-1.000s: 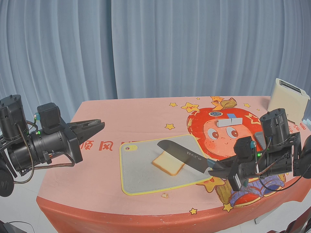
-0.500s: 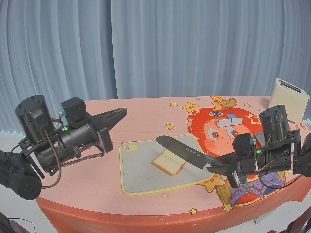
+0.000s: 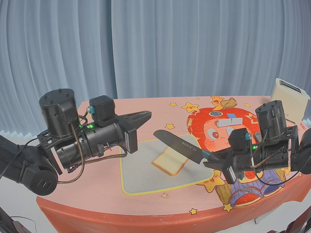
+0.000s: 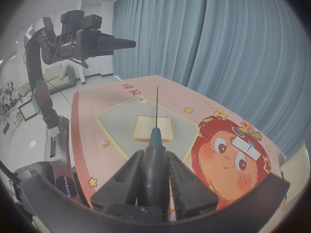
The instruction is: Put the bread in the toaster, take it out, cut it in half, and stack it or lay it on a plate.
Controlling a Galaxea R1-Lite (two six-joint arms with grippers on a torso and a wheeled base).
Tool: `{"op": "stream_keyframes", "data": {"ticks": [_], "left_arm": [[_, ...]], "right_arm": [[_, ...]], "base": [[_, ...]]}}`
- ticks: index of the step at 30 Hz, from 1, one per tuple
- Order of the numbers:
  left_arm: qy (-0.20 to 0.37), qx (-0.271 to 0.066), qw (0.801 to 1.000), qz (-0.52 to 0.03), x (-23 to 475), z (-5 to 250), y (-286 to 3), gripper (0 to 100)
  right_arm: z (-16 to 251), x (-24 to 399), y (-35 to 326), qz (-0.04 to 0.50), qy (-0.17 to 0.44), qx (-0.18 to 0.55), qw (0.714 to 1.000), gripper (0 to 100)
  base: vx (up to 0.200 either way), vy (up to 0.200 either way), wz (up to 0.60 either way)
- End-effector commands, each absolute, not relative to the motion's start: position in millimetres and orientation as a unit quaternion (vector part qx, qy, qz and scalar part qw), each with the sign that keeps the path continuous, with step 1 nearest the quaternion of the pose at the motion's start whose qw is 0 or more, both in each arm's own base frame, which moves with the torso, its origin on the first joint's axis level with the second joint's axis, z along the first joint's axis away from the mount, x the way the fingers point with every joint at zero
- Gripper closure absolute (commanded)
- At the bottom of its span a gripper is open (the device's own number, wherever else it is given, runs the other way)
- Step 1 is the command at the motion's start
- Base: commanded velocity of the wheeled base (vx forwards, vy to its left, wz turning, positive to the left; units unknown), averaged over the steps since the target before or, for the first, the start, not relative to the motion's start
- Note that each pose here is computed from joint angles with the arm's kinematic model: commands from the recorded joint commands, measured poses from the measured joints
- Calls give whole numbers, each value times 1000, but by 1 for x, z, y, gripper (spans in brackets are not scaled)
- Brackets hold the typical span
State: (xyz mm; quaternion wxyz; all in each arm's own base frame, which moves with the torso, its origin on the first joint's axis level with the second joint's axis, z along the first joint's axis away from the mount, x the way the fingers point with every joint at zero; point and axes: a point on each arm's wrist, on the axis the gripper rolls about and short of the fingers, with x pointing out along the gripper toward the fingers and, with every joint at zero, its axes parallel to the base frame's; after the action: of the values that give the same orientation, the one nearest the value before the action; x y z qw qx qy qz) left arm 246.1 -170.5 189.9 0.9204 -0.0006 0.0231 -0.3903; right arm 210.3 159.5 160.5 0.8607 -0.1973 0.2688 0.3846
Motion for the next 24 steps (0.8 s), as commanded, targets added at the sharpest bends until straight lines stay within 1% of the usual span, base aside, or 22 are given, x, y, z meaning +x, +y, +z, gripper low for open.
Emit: {"op": "stream_keyframes", "data": {"ticks": [1, 3, 7, 11, 13, 14, 16, 17, 20, 24], "left_arm": [[10, 11, 915, -404, 249, 201, -185, 100], [11, 11, 914, -406, 248, 200, -187, 100], [40, 19, 911, -409, 246, 182, -188, 100], [51, 38, 912, -405, 248, 166, -193, 100], [44, 34, 919, -391, 254, 163, -197, 100], [34, 31, 920, -389, 259, 162, -201, 100], [34, 31, 920, -389, 259, 162, -201, 100], [14, 26, 920, -391, 271, 153, -212, 100], [15, 29, 916, -401, 271, 145, -224, 100], [17, 30, 915, -401, 275, 141, -227, 100]], "right_arm": [[157, 213, 163, 385, 275, -200, 858, 100], [157, 212, 164, 387, 274, -201, 857, 100], [153, 212, 168, 391, 278, -203, 853, 100], [152, 213, 169, 391, 282, -205, 852, 100], [152, 213, 169, 391, 282, -204, 852, 100], [151, 213, 169, 391, 283, -205, 852, 100], [151, 213, 169, 391, 283, -205, 852, 100], [149, 215, 170, 391, 285, -205, 851, 100], [150, 215, 170, 391, 284, -205, 851, 100], [152, 216, 171, 390, 281, -204, 853, 100]], "base": [[0, 0, 0], [0, 0, 0], [0, 0, 0], [0, 0, 0], [0, 0, 0], [0, 0, 0], [0, 0, 0], [0, 0, 0], [0, 0, 0], [0, 0, 0]]}}
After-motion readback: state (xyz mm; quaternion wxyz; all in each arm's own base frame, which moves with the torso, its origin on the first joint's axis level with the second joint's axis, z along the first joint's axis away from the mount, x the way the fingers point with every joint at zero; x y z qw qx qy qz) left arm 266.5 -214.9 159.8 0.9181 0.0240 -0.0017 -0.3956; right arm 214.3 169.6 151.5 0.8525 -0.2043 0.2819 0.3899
